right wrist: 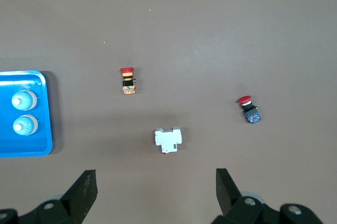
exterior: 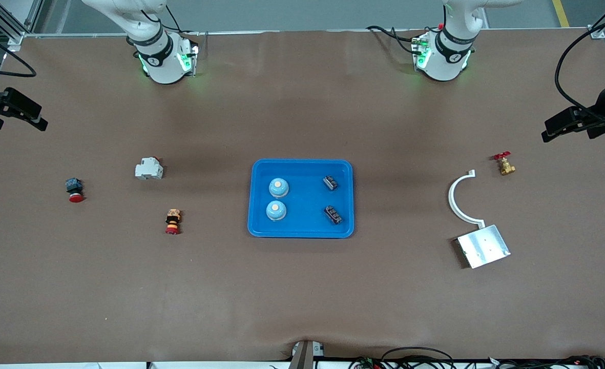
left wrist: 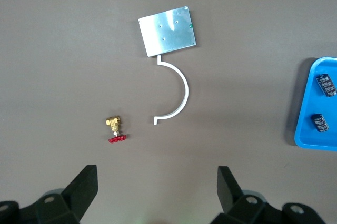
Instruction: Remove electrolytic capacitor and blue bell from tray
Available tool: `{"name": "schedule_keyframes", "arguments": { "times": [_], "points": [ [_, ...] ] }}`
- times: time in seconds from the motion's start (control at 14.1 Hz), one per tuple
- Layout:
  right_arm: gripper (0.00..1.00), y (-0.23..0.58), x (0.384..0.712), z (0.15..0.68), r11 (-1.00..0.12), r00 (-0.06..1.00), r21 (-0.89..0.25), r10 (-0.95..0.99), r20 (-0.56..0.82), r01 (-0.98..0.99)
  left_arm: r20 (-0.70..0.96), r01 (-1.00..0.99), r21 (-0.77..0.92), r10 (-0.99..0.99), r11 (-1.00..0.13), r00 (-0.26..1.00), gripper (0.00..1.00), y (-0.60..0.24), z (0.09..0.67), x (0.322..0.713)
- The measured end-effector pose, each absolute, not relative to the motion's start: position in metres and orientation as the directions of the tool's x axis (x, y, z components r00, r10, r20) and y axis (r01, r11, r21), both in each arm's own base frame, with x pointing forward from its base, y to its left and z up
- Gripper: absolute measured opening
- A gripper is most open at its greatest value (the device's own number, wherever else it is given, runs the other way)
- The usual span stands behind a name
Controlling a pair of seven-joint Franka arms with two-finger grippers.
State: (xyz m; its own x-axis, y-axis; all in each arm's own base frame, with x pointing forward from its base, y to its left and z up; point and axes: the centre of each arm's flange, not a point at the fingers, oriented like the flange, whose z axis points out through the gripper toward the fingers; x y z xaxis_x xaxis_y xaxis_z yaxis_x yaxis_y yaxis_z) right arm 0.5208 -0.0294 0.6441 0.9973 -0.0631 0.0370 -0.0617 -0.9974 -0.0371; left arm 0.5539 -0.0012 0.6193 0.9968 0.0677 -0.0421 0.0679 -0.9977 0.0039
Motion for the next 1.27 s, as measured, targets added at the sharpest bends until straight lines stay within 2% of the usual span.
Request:
{"name": "schedule_keyframes", "arguments": {
  "times": [1.06,1.27],
  "points": [
    [1.00,-0.028,0.521,0.640,-0.998,0.998,-0.036,-0.061,0.033,-0.060,-0.063,0.091,0.006,0.091,-0.996,0.994,1.00,0.011,0.608,0.559],
    [1.00,-0.026,0.522,0.635,-0.997,0.997,-0.036,-0.075,0.028,-0.074,-0.083,0.175,0.071,0.169,-0.982,0.982,1.00,-0.003,0.604,0.560]
  ]
}}
